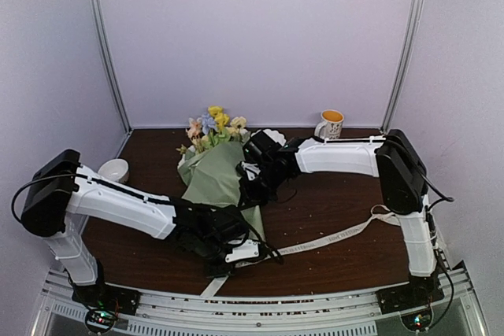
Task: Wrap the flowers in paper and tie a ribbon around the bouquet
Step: Pick up the left side of the ribbon at the center of the board, then pick up the folded bouquet from the center of the board, then place the folded bouquet on the ribbon.
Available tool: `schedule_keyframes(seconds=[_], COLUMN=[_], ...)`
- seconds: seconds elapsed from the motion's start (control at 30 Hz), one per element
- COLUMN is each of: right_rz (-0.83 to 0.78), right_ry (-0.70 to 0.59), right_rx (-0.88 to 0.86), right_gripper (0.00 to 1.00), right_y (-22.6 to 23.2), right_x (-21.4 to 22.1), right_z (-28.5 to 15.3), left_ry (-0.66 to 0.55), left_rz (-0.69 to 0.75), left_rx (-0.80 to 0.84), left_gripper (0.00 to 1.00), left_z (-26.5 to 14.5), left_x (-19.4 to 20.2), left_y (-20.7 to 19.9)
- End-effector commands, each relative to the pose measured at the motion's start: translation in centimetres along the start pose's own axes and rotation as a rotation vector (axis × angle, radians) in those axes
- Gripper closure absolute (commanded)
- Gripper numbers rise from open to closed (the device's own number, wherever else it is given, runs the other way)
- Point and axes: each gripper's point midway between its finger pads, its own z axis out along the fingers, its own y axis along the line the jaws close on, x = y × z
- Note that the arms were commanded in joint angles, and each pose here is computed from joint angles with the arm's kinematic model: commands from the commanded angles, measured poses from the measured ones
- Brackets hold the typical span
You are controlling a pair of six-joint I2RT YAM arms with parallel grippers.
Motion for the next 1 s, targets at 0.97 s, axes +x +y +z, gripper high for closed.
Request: schedule_keyframes(seconds=[0.97], right_rz=[0.085], right_ry=[-0.036], right_rx=[0.002], right_gripper=[1.00], right_y=[-2.4], right_x=[1.5], right_z=[-1.6], left_ry=[-0.418], left_rz=[-1.480], left_rx=[-0.572], left_gripper=[1.00], left_z=[-14.1], left_x=[23.0], left_y=[22.8])
